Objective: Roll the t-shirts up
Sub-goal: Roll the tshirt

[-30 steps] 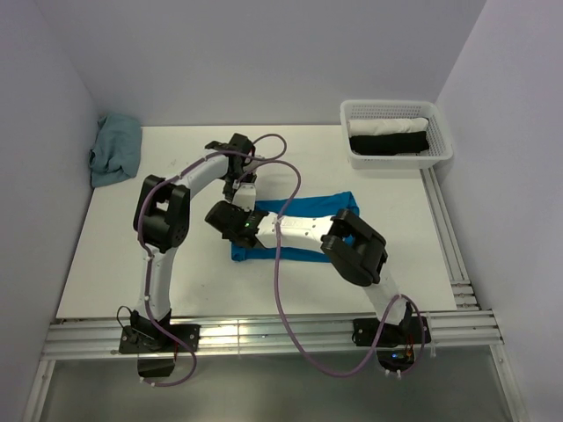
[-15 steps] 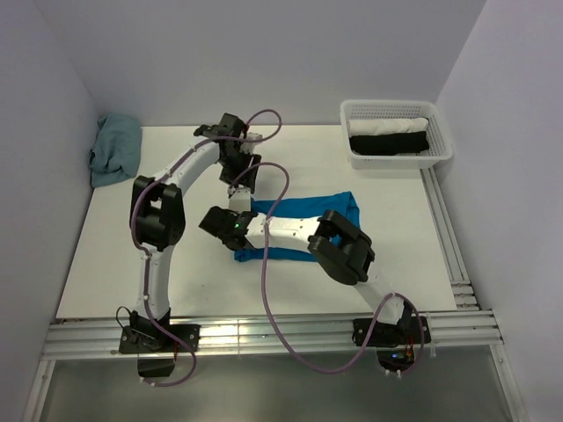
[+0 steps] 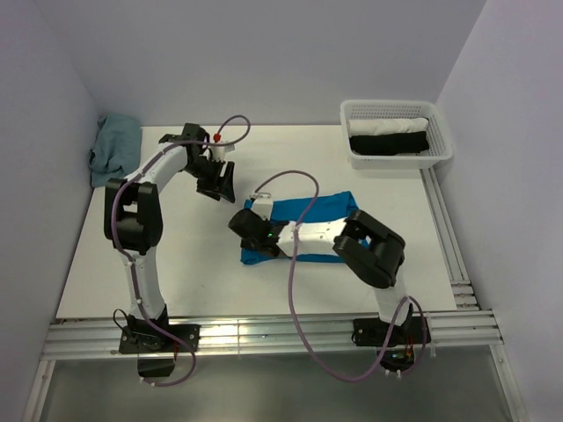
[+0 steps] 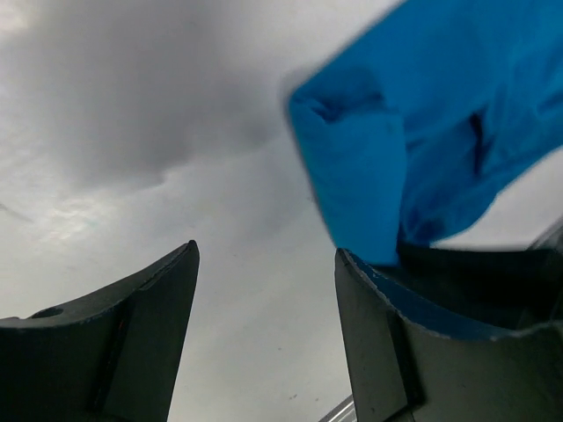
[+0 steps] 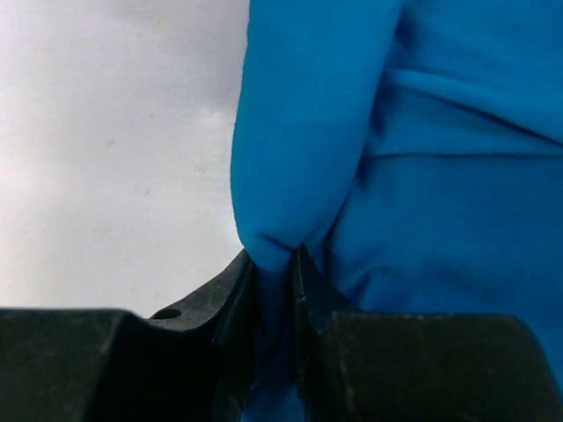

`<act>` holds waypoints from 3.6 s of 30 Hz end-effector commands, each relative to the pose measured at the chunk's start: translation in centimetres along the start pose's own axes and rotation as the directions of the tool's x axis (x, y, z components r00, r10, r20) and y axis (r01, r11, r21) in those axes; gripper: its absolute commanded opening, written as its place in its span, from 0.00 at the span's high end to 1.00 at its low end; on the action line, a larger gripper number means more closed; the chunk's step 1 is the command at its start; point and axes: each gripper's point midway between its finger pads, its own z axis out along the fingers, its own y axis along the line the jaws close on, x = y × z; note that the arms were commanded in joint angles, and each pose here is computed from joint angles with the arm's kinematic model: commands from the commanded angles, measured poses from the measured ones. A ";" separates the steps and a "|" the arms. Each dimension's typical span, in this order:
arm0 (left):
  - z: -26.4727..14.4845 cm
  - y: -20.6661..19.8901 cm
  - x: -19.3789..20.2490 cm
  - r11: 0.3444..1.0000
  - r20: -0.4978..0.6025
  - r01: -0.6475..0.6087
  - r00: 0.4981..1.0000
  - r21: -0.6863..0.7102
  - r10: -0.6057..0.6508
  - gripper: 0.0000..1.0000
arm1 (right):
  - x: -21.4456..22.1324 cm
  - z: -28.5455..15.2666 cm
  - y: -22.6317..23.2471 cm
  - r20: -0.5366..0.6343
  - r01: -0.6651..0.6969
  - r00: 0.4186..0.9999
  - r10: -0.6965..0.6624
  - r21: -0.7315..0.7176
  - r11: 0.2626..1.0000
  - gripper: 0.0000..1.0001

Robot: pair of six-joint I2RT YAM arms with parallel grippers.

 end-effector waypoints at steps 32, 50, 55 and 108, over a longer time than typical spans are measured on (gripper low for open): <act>4.0 1.6 2.6 0.993 0.008 -0.029 1.000 -0.112 0.030 0.69 | -2.5 0.2 5.3 -0.061 -0.232 0.972 0.228 -0.439 0.868 0.62; 4.3 1.7 1.6 0.942 -0.074 -0.101 0.994 -0.319 0.082 1.00 | 4.0 -4.3 3.2 -0.087 -0.124 0.991 0.103 -0.287 0.950 0.53; 4.5 1.3 2.1 0.942 -0.091 -0.107 0.993 -0.320 0.082 1.00 | 3.8 -5.5 2.0 -0.068 -0.114 0.993 0.101 -0.237 0.965 0.47; 0.9 -2.4 -2.9 0.974 0.012 -0.107 0.994 -0.200 0.111 0.38 | 2.3 1.8 1.7 -0.043 0.139 0.990 -0.134 0.156 0.978 0.45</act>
